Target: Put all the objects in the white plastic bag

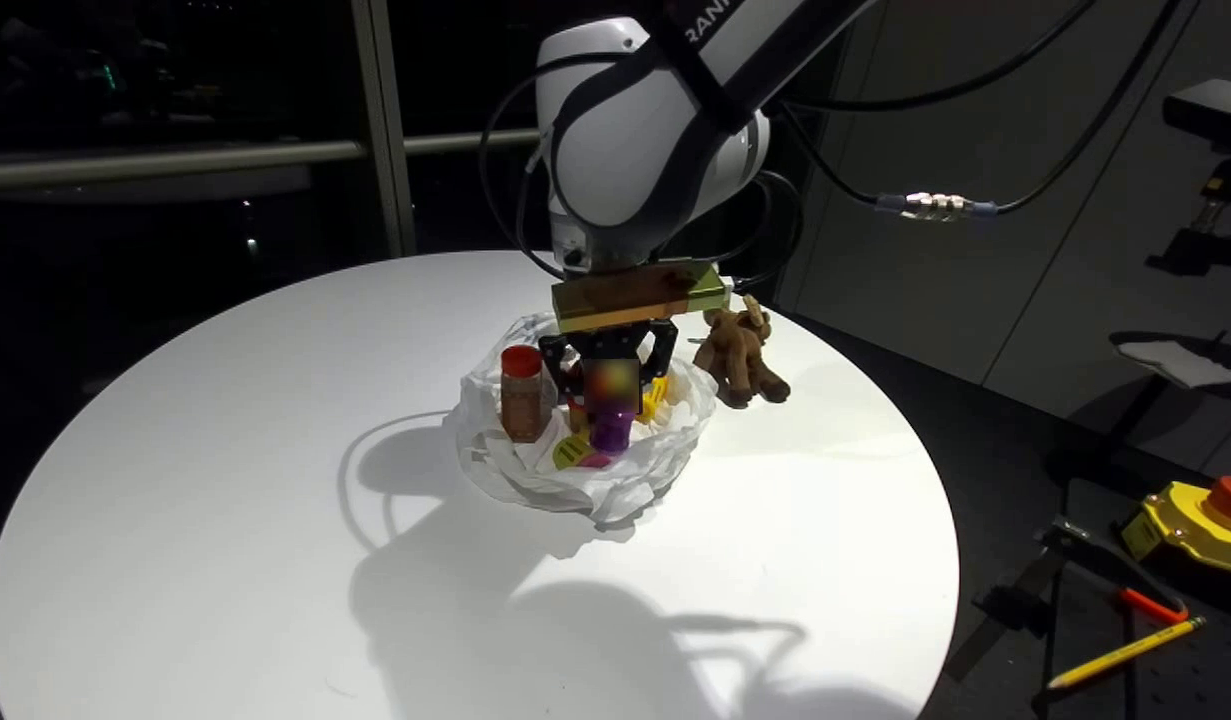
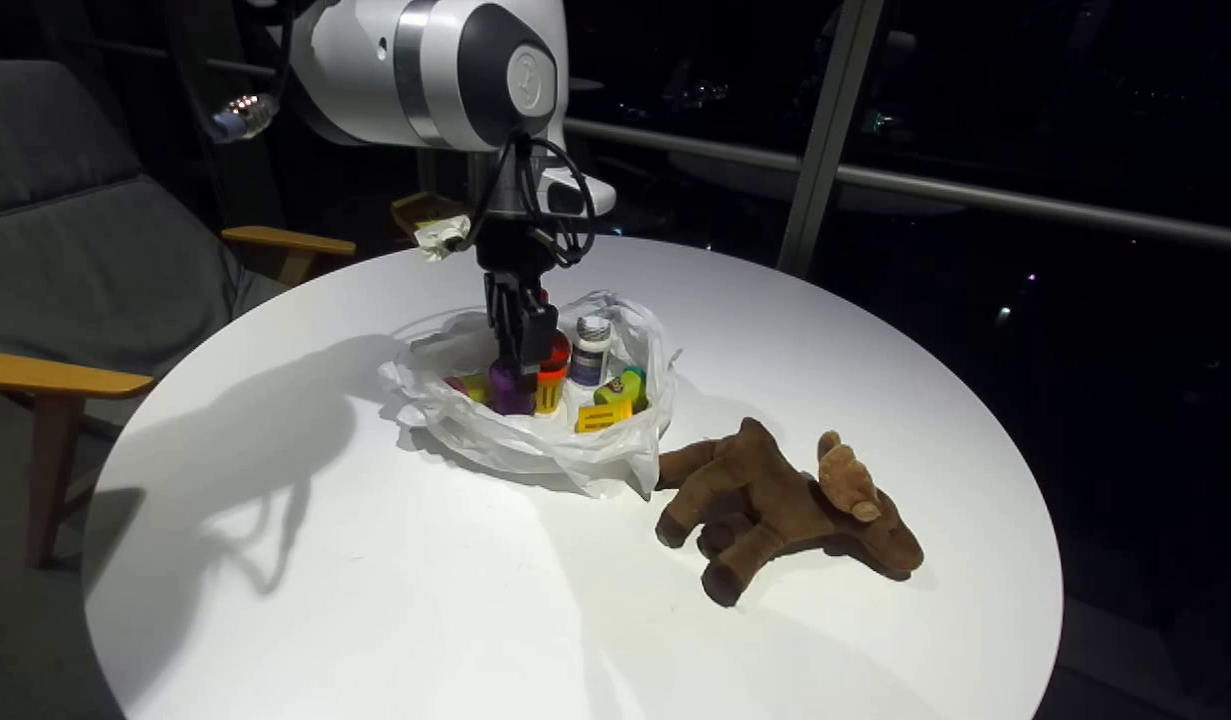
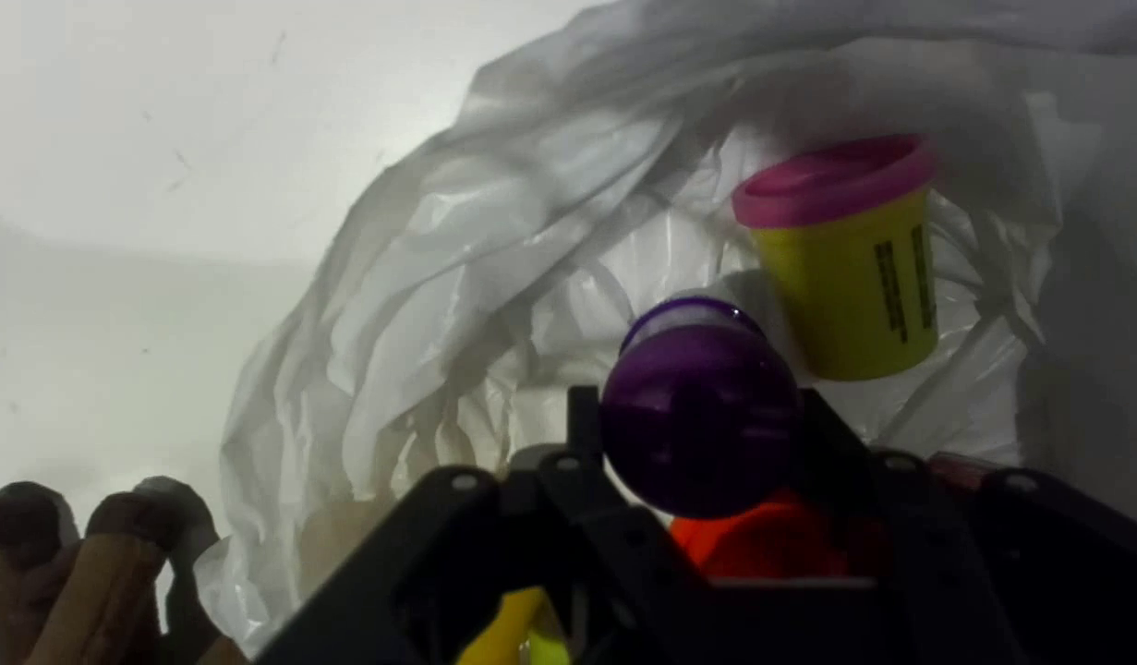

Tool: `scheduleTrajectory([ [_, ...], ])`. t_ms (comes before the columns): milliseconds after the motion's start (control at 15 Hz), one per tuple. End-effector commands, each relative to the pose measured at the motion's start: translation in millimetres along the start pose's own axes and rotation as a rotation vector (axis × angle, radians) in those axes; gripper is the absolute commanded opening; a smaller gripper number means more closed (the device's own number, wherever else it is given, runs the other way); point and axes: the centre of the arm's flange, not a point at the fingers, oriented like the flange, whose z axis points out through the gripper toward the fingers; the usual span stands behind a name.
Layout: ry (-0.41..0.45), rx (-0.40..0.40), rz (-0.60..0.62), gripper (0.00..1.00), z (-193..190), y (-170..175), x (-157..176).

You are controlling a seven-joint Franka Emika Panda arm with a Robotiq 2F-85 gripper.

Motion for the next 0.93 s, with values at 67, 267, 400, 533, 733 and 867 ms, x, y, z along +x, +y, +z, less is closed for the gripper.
scheduleTrajectory([
  [67, 0.065, -0.02, 0.051, 0.27, 0.0, -21.5, 17.6],
  [267, 0.085, -0.029, 0.067, 0.27, 2.2, -25.1, 21.7],
  [400, 0.094, -0.036, 0.068, 0.27, 1.3, -26.1, 24.4],
  [533, 0.096, -0.046, 0.058, 0.77, -2.4, -23.3, 25.0],
  [733, 0.099, -0.039, 0.037, 0.91, -26.9, -8.0, 27.2],
  [867, 0.099, -0.034, 0.023, 0.99, -49.8, 7.7, 29.5],
])
